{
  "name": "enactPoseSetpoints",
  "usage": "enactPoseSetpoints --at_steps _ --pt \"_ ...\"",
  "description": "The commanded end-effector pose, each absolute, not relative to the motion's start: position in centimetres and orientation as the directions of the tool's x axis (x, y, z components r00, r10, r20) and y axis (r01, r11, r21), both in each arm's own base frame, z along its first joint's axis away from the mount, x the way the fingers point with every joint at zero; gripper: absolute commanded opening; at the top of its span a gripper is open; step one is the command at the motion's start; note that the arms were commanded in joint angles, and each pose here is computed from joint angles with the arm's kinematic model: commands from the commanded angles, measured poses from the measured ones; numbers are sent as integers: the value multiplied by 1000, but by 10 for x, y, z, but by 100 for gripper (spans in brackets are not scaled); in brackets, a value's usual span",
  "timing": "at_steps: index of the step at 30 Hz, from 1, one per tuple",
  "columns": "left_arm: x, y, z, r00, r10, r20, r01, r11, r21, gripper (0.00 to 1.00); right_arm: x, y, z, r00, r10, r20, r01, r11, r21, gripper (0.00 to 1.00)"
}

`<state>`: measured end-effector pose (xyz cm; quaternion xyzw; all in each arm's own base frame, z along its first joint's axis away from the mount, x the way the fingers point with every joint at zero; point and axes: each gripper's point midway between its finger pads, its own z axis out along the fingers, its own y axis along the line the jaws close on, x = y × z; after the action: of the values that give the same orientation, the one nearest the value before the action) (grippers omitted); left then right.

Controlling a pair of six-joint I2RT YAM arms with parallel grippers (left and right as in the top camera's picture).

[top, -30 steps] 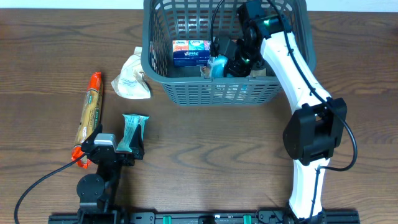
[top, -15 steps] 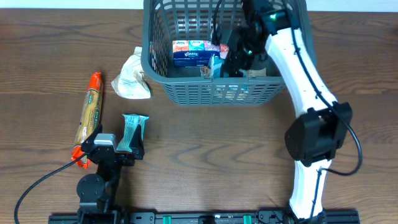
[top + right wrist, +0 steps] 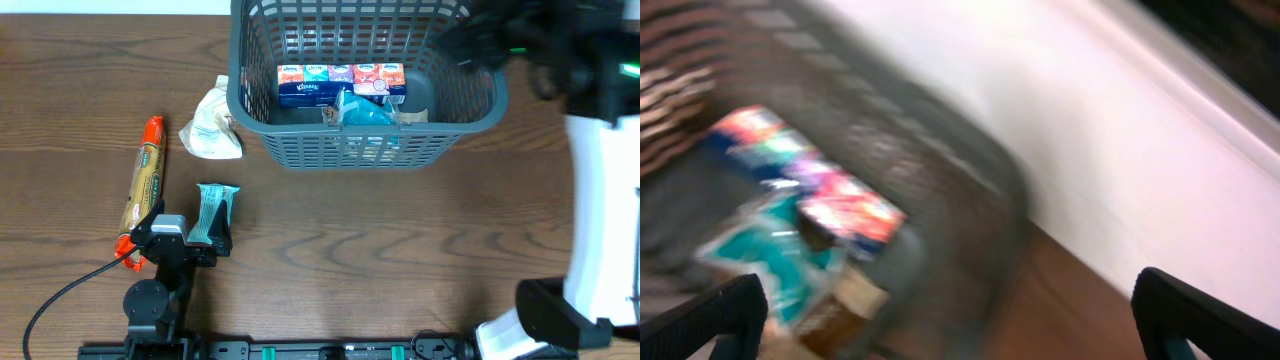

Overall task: Pack container
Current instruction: 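Withdraw the right gripper to the right side of the table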

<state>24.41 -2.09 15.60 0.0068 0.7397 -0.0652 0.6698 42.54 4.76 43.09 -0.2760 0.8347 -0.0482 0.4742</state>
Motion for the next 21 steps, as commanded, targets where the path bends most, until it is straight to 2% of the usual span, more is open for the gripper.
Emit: enactPoseSetpoints --at_steps 1,5,10,16,21 --pt "243 -25 140 -154 -113 -982 111 985 -131 99 414 -30 452 -491 -201 -848 -90 980 -180 99" --pt "243 -25 141 -157 -153 -976 105 980 -170 99 391 -106 455 -510 -13 -860 143 985 -100 99" --pt "239 -25 156 -160 -151 -976 104 980 -169 99 370 -173 419 -556 201 -806 355 935 -12 99" --pt "230 -25 183 -167 -151 -974 104 980 -169 99 365 -194 327 -686 347 -639 400 914 67 99" --pt "223 -21 214 -202 -141 -969 78 984 -160 99 364 -183 252 -779 371 -505 384 920 84 99"
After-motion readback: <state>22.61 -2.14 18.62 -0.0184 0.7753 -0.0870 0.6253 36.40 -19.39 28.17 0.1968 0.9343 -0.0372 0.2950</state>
